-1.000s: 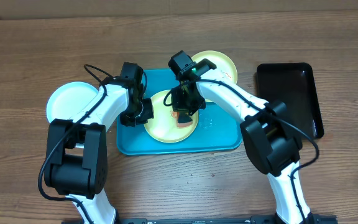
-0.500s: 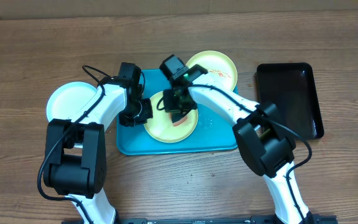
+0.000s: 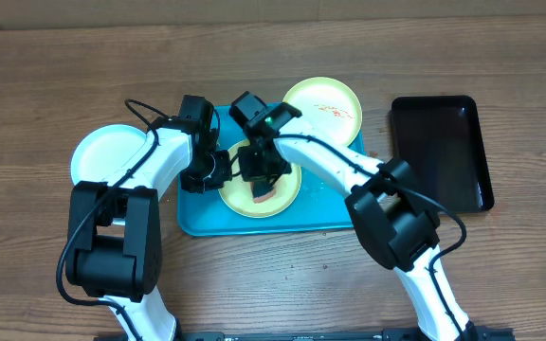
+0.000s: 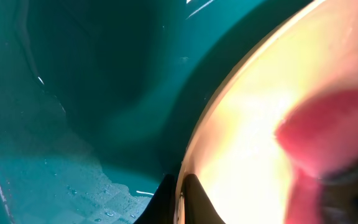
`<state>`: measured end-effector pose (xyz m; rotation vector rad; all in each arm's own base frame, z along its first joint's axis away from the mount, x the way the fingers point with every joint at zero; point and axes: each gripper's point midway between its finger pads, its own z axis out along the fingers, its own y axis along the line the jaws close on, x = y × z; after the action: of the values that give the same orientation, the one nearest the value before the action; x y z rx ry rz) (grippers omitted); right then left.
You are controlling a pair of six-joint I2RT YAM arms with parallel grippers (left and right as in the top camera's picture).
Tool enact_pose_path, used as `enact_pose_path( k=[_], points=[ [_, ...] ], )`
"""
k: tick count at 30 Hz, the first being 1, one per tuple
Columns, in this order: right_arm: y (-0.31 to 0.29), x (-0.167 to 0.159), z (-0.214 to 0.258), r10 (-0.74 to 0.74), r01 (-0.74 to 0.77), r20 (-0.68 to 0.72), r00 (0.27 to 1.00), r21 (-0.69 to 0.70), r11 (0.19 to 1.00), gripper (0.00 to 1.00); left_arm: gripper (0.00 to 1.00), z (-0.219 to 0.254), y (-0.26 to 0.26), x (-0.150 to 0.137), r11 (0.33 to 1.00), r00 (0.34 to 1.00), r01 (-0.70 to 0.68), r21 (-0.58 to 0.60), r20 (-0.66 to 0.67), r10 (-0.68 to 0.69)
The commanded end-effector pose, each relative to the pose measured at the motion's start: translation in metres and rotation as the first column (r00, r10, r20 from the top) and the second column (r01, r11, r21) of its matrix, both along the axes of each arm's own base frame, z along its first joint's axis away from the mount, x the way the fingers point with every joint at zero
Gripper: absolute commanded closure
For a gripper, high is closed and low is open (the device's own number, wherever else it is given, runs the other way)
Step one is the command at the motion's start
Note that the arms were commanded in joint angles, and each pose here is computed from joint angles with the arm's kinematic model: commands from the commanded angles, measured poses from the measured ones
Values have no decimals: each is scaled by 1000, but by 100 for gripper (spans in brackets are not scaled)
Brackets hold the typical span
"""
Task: Clean dirty plates on tray and stack at the side
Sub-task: 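Scrub the yellow-green plate with the sponge while the left gripper holds it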
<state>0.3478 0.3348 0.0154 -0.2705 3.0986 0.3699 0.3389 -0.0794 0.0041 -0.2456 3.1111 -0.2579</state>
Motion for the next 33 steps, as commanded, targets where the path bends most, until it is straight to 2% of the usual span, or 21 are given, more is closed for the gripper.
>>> enact_pose_path(
  k=[1, 5, 10, 16, 22, 25, 29, 33],
  points=[
    [-45, 33, -5, -47, 53, 52, 998, -122, 991, 96, 96, -22, 22, -16, 997, 998, 0, 78, -65, 5],
    [-59, 42, -3, -64, 70, 53, 997, -130, 989, 96, 96, -22, 31, -14, 997, 997, -27, 78, -65, 33],
    [-53, 39, -3, -59, 64, 48, 997, -118, 991, 96, 96, -22, 39, -13, 996, 996, -57, 70, -67, 62],
    [-19, 2, -23, 11, -14, -50, 999, -56, 998, 96, 96, -22, 38, -13, 996, 996, -59, 62, -66, 63],
    [25, -36, -15, 87, -61, -190, 978, 140, 988, 96, 96, -21, 31, -7, 998, 996, -68, 3, -48, 68],
    [40, -47, -10, 130, -89, -206, 970, 194, 977, 96, 96, -19, 27, -4, 996, 996, -79, -40, -42, 77],
    [28, -49, -15, 124, -101, -201, 972, 123, 987, 96, 96, -19, 31, -4, 995, 995, -94, -43, -44, 92],
    [-6, -31, -20, 53, -51, -191, 980, 16, 999, 96, 96, -19, 36, -5, 993, 993, -107, -42, -53, 105]
  ],
)
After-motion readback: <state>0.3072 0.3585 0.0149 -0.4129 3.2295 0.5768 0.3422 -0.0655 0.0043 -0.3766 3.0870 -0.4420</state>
